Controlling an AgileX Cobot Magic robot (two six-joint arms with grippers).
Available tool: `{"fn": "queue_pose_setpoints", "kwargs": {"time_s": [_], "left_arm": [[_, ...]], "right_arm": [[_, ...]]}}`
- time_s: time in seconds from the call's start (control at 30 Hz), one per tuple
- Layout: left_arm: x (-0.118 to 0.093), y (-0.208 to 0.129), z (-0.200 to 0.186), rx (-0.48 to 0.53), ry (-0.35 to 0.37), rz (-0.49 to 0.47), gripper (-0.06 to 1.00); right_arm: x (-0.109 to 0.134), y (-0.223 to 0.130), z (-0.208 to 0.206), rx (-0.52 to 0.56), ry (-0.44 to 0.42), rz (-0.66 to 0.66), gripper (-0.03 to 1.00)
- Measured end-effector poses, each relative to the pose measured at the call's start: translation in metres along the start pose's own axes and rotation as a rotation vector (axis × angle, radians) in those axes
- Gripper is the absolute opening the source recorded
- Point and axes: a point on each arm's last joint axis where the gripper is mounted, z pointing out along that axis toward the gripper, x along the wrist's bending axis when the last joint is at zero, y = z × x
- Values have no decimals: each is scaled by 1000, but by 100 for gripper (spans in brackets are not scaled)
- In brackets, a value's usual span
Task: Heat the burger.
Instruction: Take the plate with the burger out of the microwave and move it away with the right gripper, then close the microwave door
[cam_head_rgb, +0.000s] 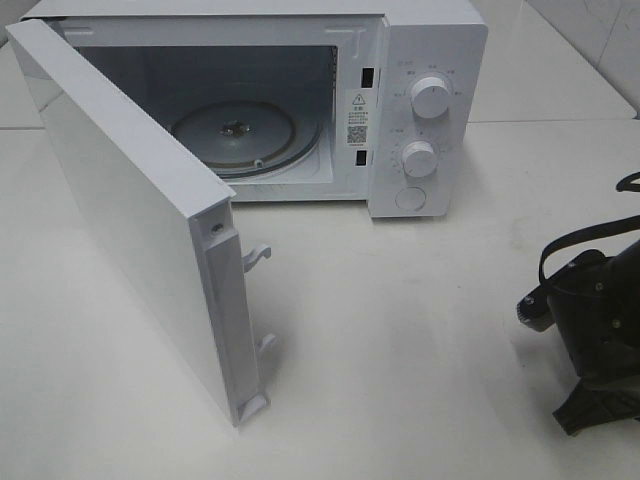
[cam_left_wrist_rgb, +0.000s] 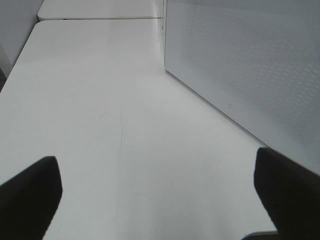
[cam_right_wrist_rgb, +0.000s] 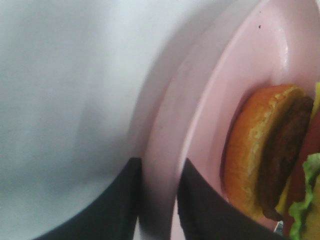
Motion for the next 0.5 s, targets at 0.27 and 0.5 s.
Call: {"fn": "queue_pose_setpoints", "kwargs": {"time_s": [0.27, 0.5], "left_arm": [[0, 0, 0, 0, 0, 0, 98], [0, 0, 0, 0, 0, 0, 98]], "right_arm": [[-14, 11, -17, -5, -5, -1, 44], [-36, 12, -47, -23, 87, 7, 47]]}}
